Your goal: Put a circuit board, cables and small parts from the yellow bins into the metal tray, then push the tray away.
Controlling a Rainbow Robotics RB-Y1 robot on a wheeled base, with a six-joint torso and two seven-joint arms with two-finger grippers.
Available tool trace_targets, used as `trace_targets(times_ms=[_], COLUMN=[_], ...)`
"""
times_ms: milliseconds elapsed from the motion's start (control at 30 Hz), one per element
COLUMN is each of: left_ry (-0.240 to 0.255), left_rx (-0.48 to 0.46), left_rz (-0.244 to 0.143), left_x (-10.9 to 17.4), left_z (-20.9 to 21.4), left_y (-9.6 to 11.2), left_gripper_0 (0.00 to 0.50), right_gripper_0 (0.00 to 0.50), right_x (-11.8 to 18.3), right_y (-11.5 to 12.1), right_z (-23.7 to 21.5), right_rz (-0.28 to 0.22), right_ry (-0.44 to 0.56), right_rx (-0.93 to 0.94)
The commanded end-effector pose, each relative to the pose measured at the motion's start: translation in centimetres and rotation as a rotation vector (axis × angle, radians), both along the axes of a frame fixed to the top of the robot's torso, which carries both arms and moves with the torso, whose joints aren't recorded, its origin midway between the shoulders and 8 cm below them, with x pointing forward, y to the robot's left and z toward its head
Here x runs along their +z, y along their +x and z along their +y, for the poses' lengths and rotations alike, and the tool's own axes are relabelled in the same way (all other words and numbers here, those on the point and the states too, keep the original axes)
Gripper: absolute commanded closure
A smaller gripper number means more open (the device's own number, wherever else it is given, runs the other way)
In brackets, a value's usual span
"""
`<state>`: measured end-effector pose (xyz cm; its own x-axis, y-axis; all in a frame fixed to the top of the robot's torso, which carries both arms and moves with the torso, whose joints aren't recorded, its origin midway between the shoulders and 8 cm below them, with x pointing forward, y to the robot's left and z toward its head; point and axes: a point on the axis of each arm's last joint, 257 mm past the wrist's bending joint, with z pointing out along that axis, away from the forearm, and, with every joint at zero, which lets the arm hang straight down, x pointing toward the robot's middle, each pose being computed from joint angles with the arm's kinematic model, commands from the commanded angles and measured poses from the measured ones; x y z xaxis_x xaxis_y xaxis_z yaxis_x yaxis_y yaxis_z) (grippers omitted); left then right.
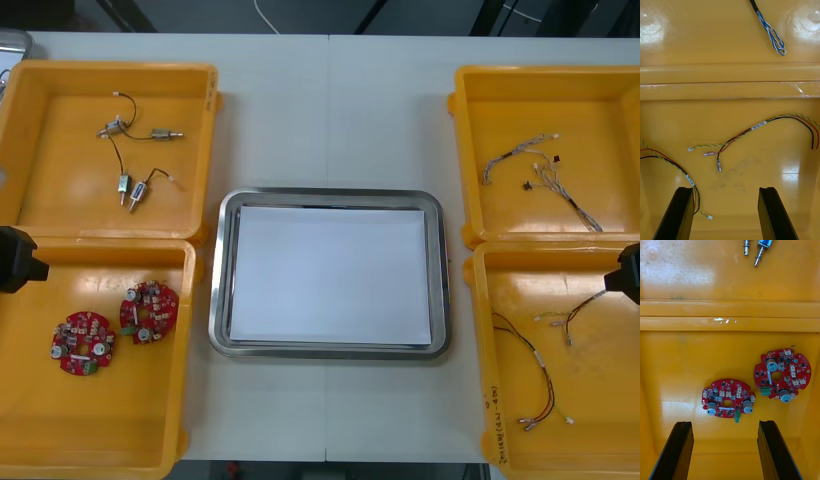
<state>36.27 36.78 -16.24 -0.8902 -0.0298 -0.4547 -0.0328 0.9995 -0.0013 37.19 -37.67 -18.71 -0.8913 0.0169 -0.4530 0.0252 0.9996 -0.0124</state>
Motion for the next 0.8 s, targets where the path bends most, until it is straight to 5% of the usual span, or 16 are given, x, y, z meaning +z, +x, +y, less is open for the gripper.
trace_targets(times_ms=[33,800], left_ry=[0.089,0.089], left_rx=[-0.065,-0.065], left_rz=[-0.045,-0.045], left_x=[2.13,2.13], left_z=[1.42,1.42], left_y=[0.31,0.31], left_gripper_0=[0.0,0.0], right_gripper_0=[0.009,0.011], right_x=[1.4,1.4], right_y=[-0.38,-0.38], right_z=[-1.44,-1.44], right_rz=[-0.027,-0.027], right_ry=[-0.026,-0.026], right_rx=[-0.038,-0.038])
